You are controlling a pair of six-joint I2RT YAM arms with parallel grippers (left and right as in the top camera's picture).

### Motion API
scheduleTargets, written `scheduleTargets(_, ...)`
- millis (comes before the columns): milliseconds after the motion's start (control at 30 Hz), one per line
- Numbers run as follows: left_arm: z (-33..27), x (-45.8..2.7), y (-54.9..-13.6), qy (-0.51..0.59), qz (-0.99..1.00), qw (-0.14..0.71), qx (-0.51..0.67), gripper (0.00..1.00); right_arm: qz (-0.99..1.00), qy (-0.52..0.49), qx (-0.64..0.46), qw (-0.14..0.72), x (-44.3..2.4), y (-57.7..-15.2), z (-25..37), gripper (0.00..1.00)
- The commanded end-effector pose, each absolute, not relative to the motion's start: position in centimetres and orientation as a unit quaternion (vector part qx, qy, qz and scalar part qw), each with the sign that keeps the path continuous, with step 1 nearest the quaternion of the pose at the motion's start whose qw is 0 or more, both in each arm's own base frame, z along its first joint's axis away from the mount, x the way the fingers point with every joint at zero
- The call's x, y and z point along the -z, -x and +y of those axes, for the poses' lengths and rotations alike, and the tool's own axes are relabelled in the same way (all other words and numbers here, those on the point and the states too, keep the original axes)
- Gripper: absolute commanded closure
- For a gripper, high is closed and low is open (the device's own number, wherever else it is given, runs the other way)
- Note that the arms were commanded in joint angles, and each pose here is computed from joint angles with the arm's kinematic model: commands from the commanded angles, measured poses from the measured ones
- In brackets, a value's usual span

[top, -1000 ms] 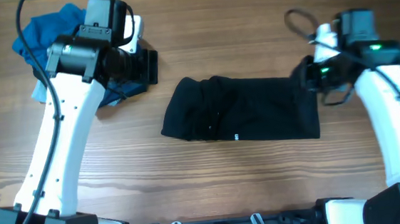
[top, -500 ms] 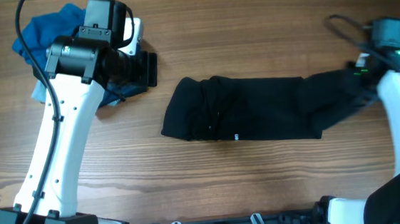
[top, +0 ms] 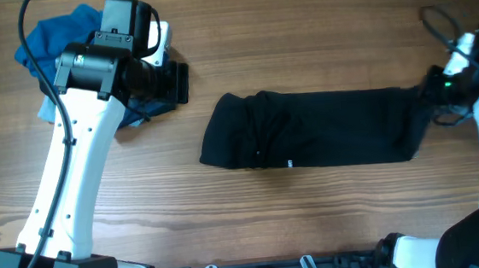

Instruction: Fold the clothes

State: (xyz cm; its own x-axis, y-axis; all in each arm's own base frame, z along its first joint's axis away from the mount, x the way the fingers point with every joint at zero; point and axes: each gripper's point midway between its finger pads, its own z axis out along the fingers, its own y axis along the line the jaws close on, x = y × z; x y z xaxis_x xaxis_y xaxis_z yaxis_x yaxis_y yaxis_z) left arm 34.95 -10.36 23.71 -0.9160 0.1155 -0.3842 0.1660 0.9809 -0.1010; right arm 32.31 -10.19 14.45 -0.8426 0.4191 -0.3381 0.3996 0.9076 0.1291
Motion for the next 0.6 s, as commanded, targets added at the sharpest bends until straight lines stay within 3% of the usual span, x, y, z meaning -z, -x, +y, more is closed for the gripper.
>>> scheduleTargets(0, -10.2, -24.2, -35.0, -0.067, 0.975, 0.200, 0.067, 0.23, 0.974, -0.147, -0.054, 0.164, -14.7, -32.1, -5.5, 0.95)
scheduleTargets(133, -10.2, -24.2, -35.0, -0.067, 0.975, 0.200, 0.067, 0.23, 0.987, -0.074, -0.067, 0.124, -14.1, -31.0, -0.3, 0.94)
scheduleTargets(233, -10.2, -24.2, -35.0, -0.067, 0.975, 0.200, 0.067, 0.22, 0.990, -0.033, -0.074, 0.112, -13.8, -30.5, 3.0, 0.88)
scheduleTargets(300, -10.2, -24.2, -35.0, -0.067, 0.975, 0.200, 0.067, 0.22, 0.991, -0.023, -0.078, 0.103, -13.1, -30.0, 4.5, 0.64)
scheduleTargets(400, -10.2, -24.2, -35.0, -0.067, 0.975, 0.200, 0.067, 0.21, 0.992, -0.013, -0.069, 0.104, -12.8, -30.0, 4.8, 0.36)
scheduleTargets(567, -10.2, -24.3, -35.1, -0.067, 0.975, 0.203, 0.067, 0.20, 0.986, -0.074, -0.058, 0.141, -13.2, -31.9, 1.7, 0.34)
